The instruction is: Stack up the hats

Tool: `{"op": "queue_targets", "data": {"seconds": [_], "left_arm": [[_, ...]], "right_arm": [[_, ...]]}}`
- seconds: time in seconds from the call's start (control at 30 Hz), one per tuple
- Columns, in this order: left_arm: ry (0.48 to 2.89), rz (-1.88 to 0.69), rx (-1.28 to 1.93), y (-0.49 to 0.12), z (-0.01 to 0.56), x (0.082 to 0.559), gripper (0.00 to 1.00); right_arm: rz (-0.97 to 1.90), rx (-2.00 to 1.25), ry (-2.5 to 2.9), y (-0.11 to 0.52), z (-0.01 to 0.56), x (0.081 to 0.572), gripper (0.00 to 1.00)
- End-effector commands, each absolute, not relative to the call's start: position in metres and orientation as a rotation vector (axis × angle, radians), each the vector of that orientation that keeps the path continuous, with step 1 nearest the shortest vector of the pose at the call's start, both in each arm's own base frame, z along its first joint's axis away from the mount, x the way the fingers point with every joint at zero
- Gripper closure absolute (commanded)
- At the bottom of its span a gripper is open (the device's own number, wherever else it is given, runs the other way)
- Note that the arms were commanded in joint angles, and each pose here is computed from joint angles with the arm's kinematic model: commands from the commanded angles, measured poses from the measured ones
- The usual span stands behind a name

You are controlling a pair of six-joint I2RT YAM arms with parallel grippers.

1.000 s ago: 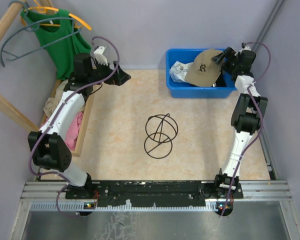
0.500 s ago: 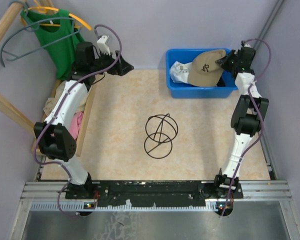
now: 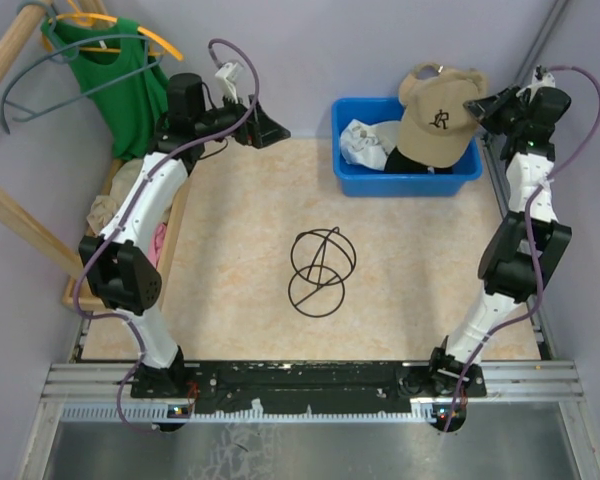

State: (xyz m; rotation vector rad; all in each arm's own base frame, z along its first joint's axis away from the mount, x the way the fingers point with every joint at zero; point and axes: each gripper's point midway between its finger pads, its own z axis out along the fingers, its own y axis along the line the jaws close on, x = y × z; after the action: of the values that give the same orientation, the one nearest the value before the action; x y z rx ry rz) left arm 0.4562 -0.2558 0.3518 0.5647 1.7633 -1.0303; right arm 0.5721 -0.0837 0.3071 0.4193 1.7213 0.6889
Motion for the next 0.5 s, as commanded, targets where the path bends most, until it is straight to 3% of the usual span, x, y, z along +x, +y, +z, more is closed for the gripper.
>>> {"op": "queue_targets", "data": {"seconds": [0.0, 0.13, 0.3, 0.33, 0.4, 0.47], "left_arm": [[1.685, -1.163, 0.633, -0.276, 0.381, 0.443, 0.01], [1.670, -1.193, 0.652, -0.284, 0.387, 0.436, 0.01], [1.665, -1.217, 0.655, -0.286, 0.389, 0.429, 0.00], [1.662, -1.227, 0.660, -0.287, 0.391, 0.427, 0.00], [1.661, -1.238, 0.664, -0.289, 0.391, 0.425, 0.00], [1.665, -1.244, 0.667, -0.290, 0.390, 0.422, 0.00]], "right_arm": [[0.856, 0.213, 1.571, -0.042, 0.384, 0.541, 1.00], [0.873, 0.219, 1.581, -0.040, 0.380, 0.538, 0.89], [0.940, 0.185, 1.537, -0.028, 0.397, 0.524, 0.97], [0.948, 0.174, 1.533, -0.026, 0.400, 0.521, 0.92], [0.904, 0.186, 1.546, -0.029, 0.399, 0.520, 0.63], [0.864, 0.195, 1.566, -0.034, 0.394, 0.522, 0.49]]}}
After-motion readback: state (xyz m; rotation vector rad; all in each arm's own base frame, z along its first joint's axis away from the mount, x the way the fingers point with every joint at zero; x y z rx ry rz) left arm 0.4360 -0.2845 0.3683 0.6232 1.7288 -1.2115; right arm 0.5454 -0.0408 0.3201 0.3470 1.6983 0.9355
